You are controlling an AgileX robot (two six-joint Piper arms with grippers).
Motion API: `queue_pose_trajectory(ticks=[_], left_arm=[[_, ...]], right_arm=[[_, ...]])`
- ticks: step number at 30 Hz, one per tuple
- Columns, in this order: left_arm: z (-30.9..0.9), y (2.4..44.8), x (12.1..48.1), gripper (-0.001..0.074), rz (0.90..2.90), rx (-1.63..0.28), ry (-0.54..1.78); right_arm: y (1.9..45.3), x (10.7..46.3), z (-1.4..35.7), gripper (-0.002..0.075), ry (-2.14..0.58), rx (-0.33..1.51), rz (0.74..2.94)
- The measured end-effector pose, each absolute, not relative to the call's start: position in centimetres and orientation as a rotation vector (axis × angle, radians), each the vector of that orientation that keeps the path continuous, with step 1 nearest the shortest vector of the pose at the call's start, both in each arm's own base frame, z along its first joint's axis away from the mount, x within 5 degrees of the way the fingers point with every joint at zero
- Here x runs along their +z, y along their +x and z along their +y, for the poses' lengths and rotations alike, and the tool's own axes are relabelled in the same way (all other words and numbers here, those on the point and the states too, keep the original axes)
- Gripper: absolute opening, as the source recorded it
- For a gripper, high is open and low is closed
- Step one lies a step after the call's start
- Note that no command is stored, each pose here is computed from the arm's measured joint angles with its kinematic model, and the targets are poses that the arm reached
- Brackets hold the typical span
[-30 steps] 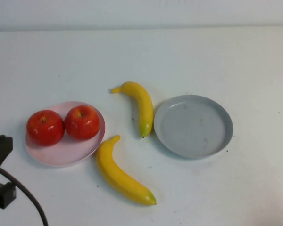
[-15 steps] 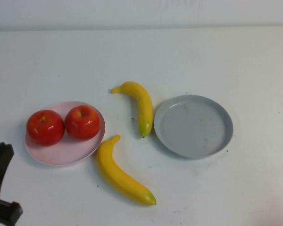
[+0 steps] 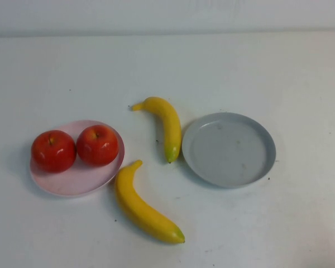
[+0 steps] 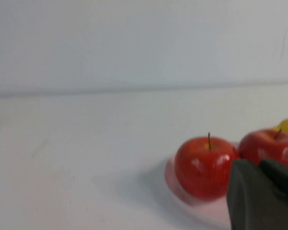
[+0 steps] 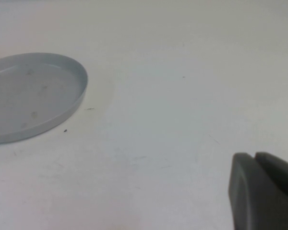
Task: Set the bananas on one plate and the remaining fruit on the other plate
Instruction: Put another type of fruit in the right plate
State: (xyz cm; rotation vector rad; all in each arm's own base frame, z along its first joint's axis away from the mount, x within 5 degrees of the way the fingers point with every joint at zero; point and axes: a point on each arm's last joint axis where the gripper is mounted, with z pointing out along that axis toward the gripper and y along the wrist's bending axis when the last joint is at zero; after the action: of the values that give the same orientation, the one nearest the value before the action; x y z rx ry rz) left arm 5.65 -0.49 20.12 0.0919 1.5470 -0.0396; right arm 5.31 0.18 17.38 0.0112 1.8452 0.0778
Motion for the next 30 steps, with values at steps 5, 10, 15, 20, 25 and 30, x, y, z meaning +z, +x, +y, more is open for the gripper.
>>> queue_pose_trajectory(ticks=[5,10,15,20,25,30], left_arm=[[-0.5,5.5,18.3,0.0003,1.746,-0.032,0.096],[-0.5,5.2,17.2,0.0003,1.868,-0.037,0.109],[-0.5,5.2,17.2,0.0003,1.87,-0.038,0.109],[-0.5,5.2,17.2,0.0003,1.869,-0.038,0.109],[-0.5,5.2,17.2,0.0003,1.869,-0.038,0.109],[-0.5,5.2,17.2,0.0003,1.869,-0.037,0.11]], right_arm=[[5.3,17.4,0.2,-0.0017,0.011,0.078,1.845],[5.3,17.4,0.2,-0.0017,0.011,0.078,1.845],[5.3,17.4,0.2,-0.0017,0.011,0.078,1.845],[5.3,17.4,0.2,-0.0017,0.011,0.078,1.845],[5.3,17.4,0.2,-0.0017,0.011,0.078,1.845],[5.3,17.4,0.2,-0.0017,0.011,0.078,1.845]])
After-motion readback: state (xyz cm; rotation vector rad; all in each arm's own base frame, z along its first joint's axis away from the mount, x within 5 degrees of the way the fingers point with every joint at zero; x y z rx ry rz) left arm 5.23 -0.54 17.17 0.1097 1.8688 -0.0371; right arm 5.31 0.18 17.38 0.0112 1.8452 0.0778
